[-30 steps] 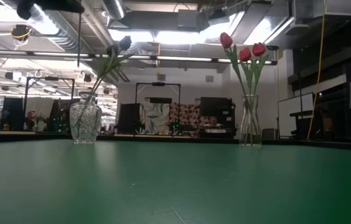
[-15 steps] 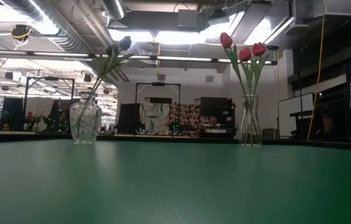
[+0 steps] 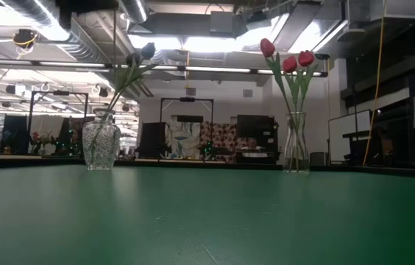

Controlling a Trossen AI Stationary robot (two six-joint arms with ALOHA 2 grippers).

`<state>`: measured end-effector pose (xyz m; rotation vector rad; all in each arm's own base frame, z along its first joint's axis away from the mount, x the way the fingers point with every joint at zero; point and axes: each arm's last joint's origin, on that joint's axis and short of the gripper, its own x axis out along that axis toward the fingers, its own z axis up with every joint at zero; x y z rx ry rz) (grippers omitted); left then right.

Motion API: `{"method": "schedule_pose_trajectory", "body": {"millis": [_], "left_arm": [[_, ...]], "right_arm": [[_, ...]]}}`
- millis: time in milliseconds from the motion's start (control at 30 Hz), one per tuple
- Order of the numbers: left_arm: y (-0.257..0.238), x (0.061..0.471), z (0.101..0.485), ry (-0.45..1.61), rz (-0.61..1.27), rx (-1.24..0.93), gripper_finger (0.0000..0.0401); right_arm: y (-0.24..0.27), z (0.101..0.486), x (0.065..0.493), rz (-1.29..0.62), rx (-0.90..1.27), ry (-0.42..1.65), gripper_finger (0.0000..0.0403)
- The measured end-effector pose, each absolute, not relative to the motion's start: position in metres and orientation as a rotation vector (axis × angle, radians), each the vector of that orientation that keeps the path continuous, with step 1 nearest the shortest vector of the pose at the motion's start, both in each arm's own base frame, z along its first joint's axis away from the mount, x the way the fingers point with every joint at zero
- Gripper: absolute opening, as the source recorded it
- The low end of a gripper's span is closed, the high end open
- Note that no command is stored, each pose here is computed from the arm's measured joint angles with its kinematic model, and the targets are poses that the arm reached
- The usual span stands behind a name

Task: Sort flowers into vase by color
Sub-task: Put the black flower into the top left transparent vase

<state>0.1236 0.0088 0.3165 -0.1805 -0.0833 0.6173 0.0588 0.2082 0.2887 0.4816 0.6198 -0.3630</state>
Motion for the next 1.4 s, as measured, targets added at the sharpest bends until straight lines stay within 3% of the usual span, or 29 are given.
{"method": "schedule_pose_trajectory", "body": {"millis": [233,467,867,1267,1400], "left_arm": [[0.025,0.118,0.284,-0.086,0.757,-0.149,0.0000],[0.035,0.109,0.279,-0.080,0.862,-0.140,0.0000],[0.045,0.113,0.268,0.013,0.920,-0.139,0.0000],[0.048,0.117,0.226,0.018,0.952,-0.167,0.0000],[0.049,0.117,0.226,0.010,0.967,-0.183,0.0016]], "right_arm": [[0.209,0.289,0.059,-0.361,0.487,0.620,0.0193],[0.210,0.289,0.059,-0.357,0.498,0.621,0.0193],[0.209,0.289,0.059,-0.358,0.496,0.621,0.0193],[0.210,0.289,0.059,-0.357,0.498,0.621,0.0193],[0.210,0.289,0.059,-0.355,0.502,0.620,0.0193]]}}
